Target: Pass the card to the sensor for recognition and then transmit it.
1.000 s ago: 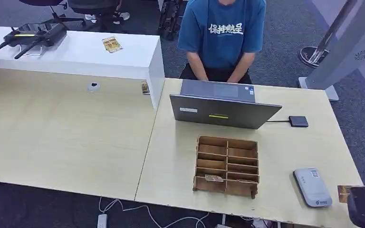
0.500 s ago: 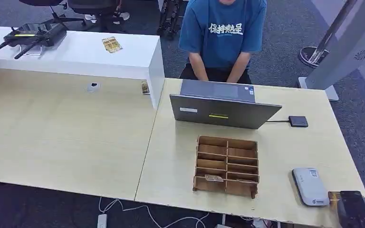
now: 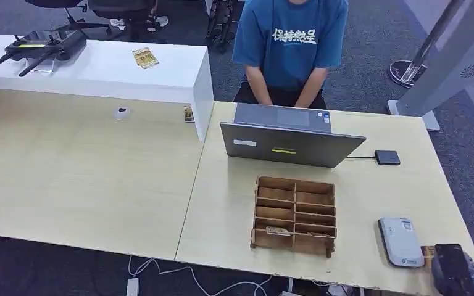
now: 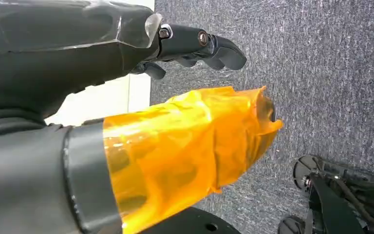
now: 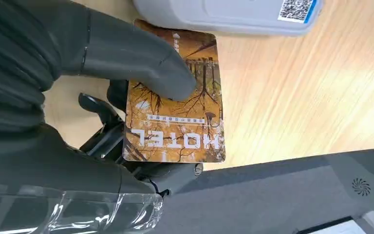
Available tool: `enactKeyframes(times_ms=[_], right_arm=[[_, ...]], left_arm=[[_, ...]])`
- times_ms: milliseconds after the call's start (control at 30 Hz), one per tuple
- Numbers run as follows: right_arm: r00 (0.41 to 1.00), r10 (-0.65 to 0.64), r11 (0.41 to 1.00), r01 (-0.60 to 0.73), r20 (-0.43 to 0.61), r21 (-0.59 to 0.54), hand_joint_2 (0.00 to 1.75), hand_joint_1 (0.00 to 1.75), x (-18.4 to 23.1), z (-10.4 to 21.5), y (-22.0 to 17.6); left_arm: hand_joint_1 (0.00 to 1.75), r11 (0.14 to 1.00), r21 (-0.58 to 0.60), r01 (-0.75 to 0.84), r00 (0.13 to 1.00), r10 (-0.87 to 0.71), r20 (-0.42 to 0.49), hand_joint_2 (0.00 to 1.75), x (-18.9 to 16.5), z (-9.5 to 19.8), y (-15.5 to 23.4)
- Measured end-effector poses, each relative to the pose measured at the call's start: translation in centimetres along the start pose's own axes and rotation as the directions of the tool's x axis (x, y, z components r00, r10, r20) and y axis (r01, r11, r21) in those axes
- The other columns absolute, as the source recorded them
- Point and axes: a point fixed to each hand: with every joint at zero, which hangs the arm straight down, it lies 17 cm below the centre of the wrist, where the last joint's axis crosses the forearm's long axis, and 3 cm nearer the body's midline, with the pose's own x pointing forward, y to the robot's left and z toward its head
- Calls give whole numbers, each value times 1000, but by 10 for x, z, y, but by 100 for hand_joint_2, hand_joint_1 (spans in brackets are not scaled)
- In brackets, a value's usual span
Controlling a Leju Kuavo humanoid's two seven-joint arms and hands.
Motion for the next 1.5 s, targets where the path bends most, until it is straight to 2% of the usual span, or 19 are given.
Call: enactKeyframes(times_ms=[267, 733, 1100, 1500], right_arm=[[1000, -8, 1000, 9, 12, -15, 175, 175, 10, -5, 5], [990, -31, 989, 50, 137, -138, 175, 175, 61, -10, -22], [976, -20, 992, 47, 218, -119, 175, 175, 98, -7, -10], [967, -37, 993, 63, 251, -97, 175, 175, 115, -1, 1]], left_arm=[[0, 1000, -1, 2, 1000, -2, 1, 0, 0, 0, 0], [0, 1000, -5, 1, 1000, -1, 2, 0, 0, 0, -1], [0, 1000, -5, 2, 1000, -2, 2, 0, 0, 0, -1], [0, 1000, -4, 1, 1000, -1, 2, 0, 0, 0, -1]])
